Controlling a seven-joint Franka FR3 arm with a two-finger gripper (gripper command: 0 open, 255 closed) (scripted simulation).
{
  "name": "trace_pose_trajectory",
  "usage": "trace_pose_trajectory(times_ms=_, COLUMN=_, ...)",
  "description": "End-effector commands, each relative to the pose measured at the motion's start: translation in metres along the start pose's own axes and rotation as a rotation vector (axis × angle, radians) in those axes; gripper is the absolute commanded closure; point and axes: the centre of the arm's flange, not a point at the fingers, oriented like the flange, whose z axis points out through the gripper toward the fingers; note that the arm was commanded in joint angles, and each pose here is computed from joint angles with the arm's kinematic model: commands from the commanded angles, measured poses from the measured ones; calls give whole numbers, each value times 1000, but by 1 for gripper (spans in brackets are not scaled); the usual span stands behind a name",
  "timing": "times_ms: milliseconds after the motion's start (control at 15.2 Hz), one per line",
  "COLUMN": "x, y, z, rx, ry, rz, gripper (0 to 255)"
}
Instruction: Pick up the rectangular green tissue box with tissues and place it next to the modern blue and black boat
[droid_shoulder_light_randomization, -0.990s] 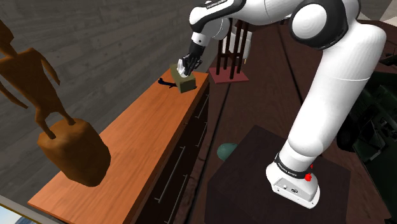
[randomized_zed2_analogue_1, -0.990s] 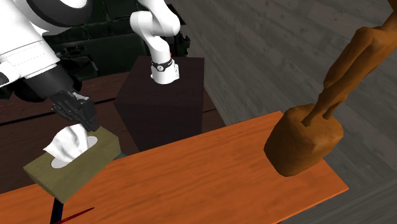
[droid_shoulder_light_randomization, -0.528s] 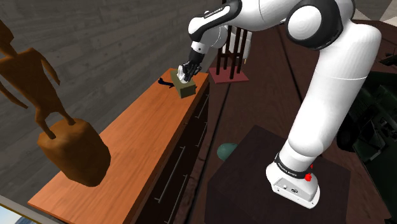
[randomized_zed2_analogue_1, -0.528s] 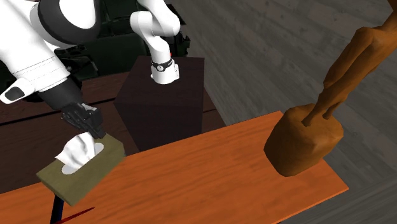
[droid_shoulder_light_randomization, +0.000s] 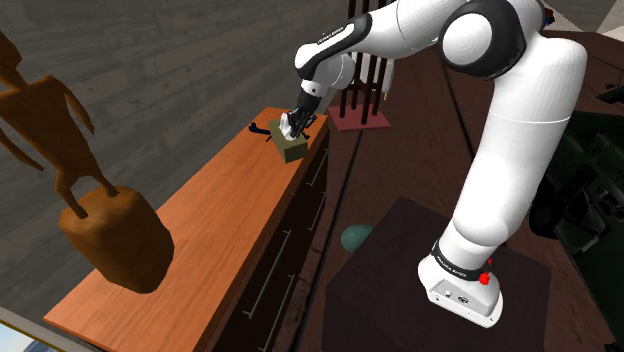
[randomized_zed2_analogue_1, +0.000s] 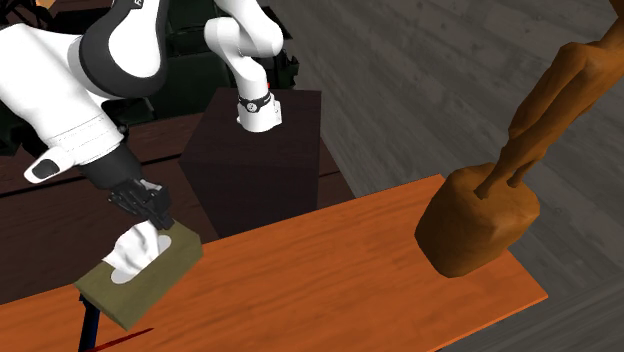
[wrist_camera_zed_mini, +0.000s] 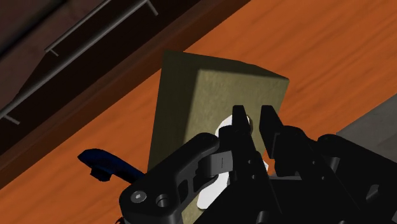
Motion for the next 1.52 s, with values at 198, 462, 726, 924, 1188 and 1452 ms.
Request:
trace_pose_trajectory(times_ms=198, x=-2, y=5, z=11, rx=0, ry=0, rz=0, gripper=255)
trace_pose_trajectory(times_ms=462, x=-2, y=5, z=11, rx=0, ry=0, rz=0, gripper=255)
trace_pose_trajectory(times_ms=726, x=-2, y=5, z=11, rx=0, ry=0, rz=0, gripper=0)
trace_pose_trajectory(times_ms=924, x=-2, y=5, z=11, rx=0, ry=0, rz=0, gripper=0)
trace_pose_trajectory(times_ms=1188, x=-2, y=5, z=-39, rx=0, ry=0, rz=0, gripper=0)
trace_pose_trajectory(times_ms=1452, x=-2, y=5, z=-39, rx=0, ry=0, rz=0, gripper=0)
